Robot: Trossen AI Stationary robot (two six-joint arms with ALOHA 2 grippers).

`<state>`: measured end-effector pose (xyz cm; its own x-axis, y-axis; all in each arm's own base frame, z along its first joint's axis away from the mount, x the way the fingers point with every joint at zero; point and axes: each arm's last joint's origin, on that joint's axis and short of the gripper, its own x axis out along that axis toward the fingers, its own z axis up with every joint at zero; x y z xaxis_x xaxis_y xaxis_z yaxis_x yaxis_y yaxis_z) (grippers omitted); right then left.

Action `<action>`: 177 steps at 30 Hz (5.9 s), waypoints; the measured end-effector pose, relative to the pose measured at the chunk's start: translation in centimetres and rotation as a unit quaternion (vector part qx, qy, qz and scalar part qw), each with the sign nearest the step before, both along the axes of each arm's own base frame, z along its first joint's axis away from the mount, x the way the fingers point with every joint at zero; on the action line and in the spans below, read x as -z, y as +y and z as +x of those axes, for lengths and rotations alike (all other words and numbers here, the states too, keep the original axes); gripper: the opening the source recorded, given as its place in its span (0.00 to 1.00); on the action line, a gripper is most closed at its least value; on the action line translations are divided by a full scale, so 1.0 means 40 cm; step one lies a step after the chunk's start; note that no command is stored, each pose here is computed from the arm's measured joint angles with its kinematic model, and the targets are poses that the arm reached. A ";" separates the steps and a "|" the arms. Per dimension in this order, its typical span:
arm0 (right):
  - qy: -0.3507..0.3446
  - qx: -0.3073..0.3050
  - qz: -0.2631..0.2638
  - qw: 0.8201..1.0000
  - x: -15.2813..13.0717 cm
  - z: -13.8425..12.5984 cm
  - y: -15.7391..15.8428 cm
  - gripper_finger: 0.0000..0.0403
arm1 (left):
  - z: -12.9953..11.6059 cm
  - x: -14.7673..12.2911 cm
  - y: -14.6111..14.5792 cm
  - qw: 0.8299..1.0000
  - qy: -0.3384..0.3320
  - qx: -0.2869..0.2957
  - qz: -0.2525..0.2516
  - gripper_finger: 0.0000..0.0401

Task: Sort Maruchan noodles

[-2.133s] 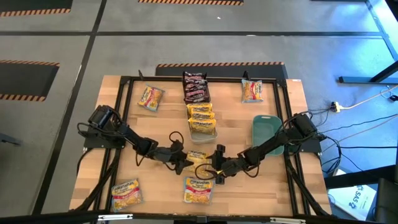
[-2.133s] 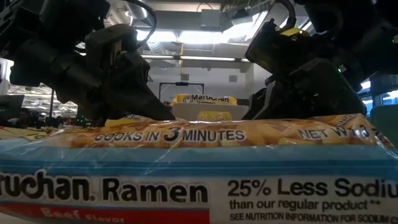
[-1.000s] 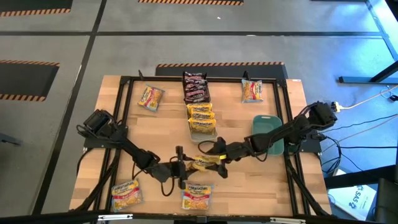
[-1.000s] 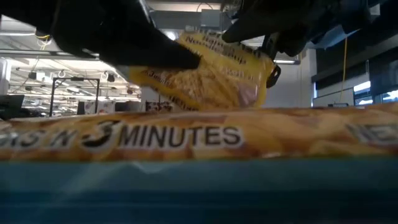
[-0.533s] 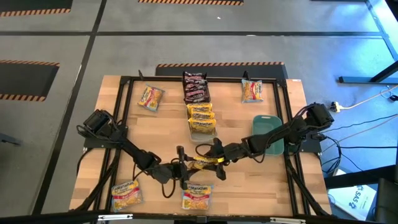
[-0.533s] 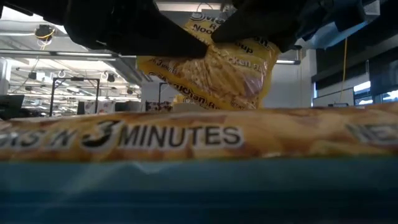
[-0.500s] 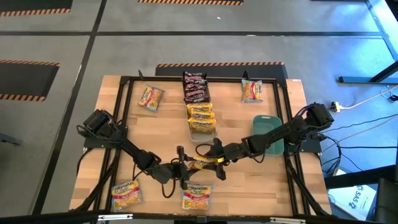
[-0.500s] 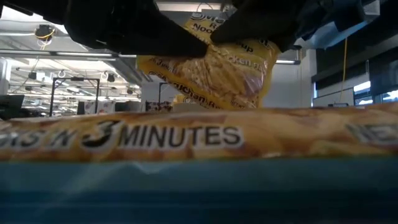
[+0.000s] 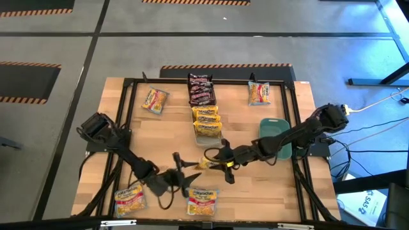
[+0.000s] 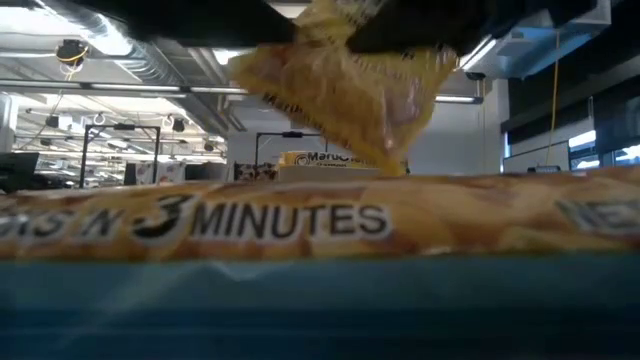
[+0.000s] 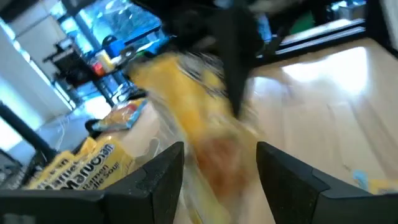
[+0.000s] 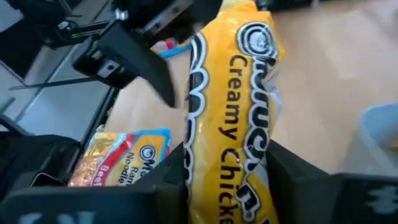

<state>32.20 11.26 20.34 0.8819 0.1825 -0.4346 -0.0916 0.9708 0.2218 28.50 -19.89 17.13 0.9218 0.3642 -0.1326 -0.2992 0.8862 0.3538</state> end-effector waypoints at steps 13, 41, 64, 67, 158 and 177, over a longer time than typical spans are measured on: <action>0.024 0.051 -0.173 0.983 -0.199 0.027 -0.081 0.27 | -0.113 -0.020 -0.035 0.995 0.065 -0.023 0.068 0.49; 0.227 0.021 -0.134 0.964 -0.048 0.130 -0.266 0.27 | -0.078 0.028 0.033 0.986 0.162 0.014 -0.047 0.49; 0.274 0.022 -0.128 0.953 -0.005 0.151 -0.256 0.64 | -0.077 0.029 0.031 0.985 0.166 0.022 -0.053 0.49; 0.255 0.025 -0.148 0.955 -0.069 0.144 -0.225 0.66 | -0.077 0.029 0.031 0.985 0.165 0.022 -0.054 0.49; 0.006 -0.145 -0.016 0.989 0.071 -0.069 0.174 0.13 | -0.066 0.047 0.152 0.935 0.227 0.060 -0.264 0.49; 0.075 -0.246 -0.011 0.966 0.145 0.093 0.278 0.13 | -0.065 0.042 0.144 0.941 0.212 0.062 -0.255 0.49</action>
